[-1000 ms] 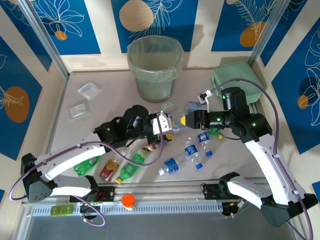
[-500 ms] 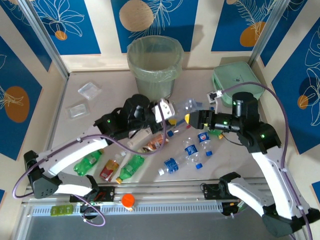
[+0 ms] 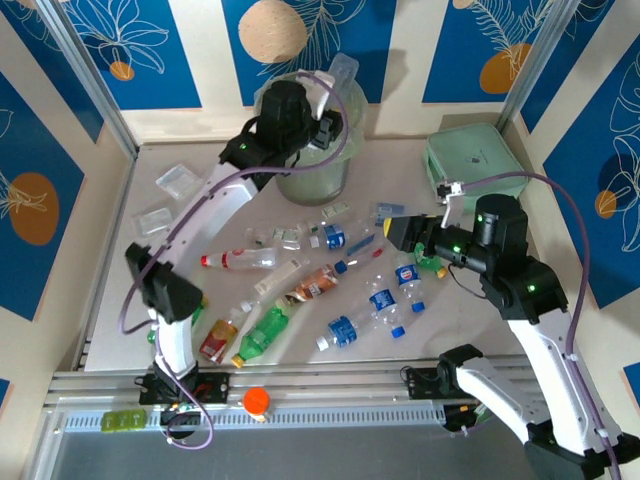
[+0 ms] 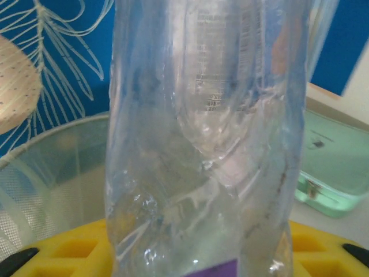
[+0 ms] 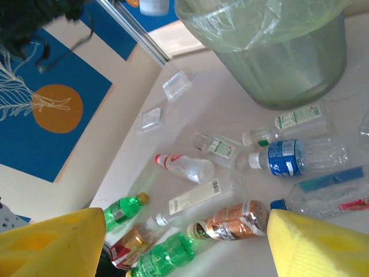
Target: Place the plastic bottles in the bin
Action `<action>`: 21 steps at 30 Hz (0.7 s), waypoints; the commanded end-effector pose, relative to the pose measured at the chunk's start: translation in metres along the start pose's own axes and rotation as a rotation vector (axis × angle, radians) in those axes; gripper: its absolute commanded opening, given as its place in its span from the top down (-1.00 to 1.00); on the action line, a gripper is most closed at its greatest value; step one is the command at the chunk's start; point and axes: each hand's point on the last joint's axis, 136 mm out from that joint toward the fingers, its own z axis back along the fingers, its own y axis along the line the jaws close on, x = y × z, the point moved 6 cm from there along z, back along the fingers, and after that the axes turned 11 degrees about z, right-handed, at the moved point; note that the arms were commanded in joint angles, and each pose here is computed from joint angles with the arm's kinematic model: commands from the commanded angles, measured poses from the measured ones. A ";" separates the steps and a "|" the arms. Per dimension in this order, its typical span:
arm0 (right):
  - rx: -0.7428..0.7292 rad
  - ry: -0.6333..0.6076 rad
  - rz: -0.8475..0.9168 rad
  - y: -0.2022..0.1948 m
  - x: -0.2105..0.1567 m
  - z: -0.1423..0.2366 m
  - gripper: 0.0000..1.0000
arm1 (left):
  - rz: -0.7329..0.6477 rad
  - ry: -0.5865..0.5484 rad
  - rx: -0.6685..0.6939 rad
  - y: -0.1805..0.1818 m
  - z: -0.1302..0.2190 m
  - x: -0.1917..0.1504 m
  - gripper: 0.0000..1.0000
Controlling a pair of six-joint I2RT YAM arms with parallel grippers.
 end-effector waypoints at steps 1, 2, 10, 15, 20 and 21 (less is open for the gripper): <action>-0.011 0.000 0.017 -0.006 -0.006 -0.004 -0.49 | 0.069 -0.026 0.100 0.027 -0.021 0.011 0.93; -0.011 0.007 0.013 -0.007 -0.009 -0.006 -0.49 | 0.089 -0.035 0.106 0.034 -0.028 0.011 0.90; 0.019 0.085 -0.018 -0.010 -0.034 -0.014 -0.49 | 0.111 -0.049 0.152 0.086 -0.081 -0.008 0.69; 0.006 0.098 -0.009 -0.012 -0.042 -0.014 -0.49 | 0.152 -0.004 0.147 0.102 -0.104 -0.033 0.64; -0.004 0.121 -0.009 -0.014 -0.049 -0.018 -0.49 | 0.155 0.021 0.118 0.101 -0.118 -0.049 0.37; -0.006 0.122 -0.008 -0.014 -0.050 -0.018 -0.49 | 0.156 0.025 0.104 0.100 -0.119 -0.051 0.31</action>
